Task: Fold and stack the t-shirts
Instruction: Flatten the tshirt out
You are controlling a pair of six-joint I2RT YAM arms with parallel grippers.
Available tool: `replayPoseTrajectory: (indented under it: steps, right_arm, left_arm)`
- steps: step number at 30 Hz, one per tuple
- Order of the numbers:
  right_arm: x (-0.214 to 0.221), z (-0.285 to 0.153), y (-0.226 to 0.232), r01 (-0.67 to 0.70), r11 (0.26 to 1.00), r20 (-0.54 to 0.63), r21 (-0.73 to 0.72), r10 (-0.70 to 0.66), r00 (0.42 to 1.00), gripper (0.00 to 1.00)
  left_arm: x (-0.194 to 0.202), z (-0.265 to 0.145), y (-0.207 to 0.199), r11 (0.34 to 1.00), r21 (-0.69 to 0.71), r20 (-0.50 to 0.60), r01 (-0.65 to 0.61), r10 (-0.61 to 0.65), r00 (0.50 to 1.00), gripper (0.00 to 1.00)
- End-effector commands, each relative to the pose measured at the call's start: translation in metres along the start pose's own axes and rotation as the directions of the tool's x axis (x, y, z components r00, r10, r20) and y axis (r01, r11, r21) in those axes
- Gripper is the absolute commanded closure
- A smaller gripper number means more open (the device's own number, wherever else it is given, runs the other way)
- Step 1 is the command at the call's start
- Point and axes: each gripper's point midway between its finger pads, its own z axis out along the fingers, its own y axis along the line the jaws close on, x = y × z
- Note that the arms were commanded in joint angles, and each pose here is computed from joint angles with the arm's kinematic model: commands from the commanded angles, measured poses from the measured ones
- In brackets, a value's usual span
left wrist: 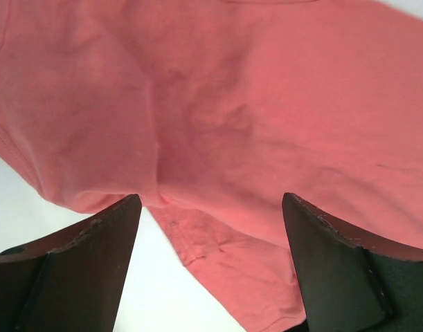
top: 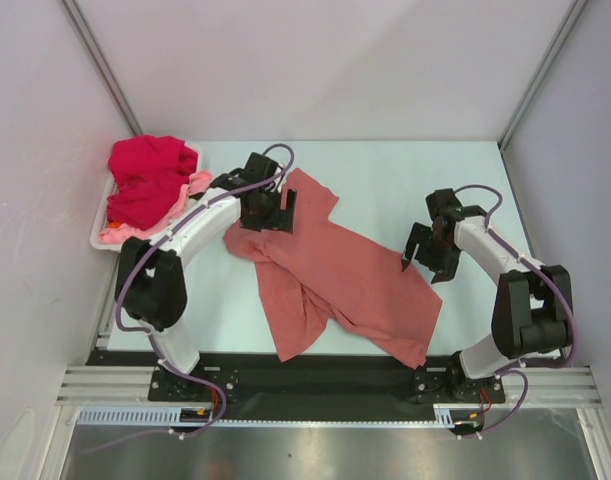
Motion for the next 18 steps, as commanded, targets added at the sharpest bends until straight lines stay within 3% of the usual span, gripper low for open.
replayPoseTrajectory:
  steps: [1,6,11,18]
  right_arm:
    - [-0.02,0.014,0.0,-0.016,1.0,0.046,0.009,0.016,0.999,0.18]
    - [-0.024,0.028,0.003,-0.007,1.0,0.016,0.025,0.007,1.0,0.22]
    - [-0.031,0.026,0.01,0.017,0.999,0.049,0.042,-0.019,0.999,0.26]
    - [-0.031,0.037,0.01,0.048,0.992,0.075,0.12,-0.058,0.995,0.3]
  left_arm:
    - [-0.004,0.014,0.024,0.996,-0.079,-0.026,-0.039,0.037,0.999,0.11]
    - [-0.032,0.049,0.043,0.985,-0.158,-0.049,-0.067,0.06,0.997,0.16]
    - [-0.053,0.068,0.078,0.971,-0.241,-0.037,-0.007,-0.002,0.999,0.21]
    - [-0.041,0.102,0.093,0.975,-0.214,-0.098,0.057,-0.08,0.992,0.28]
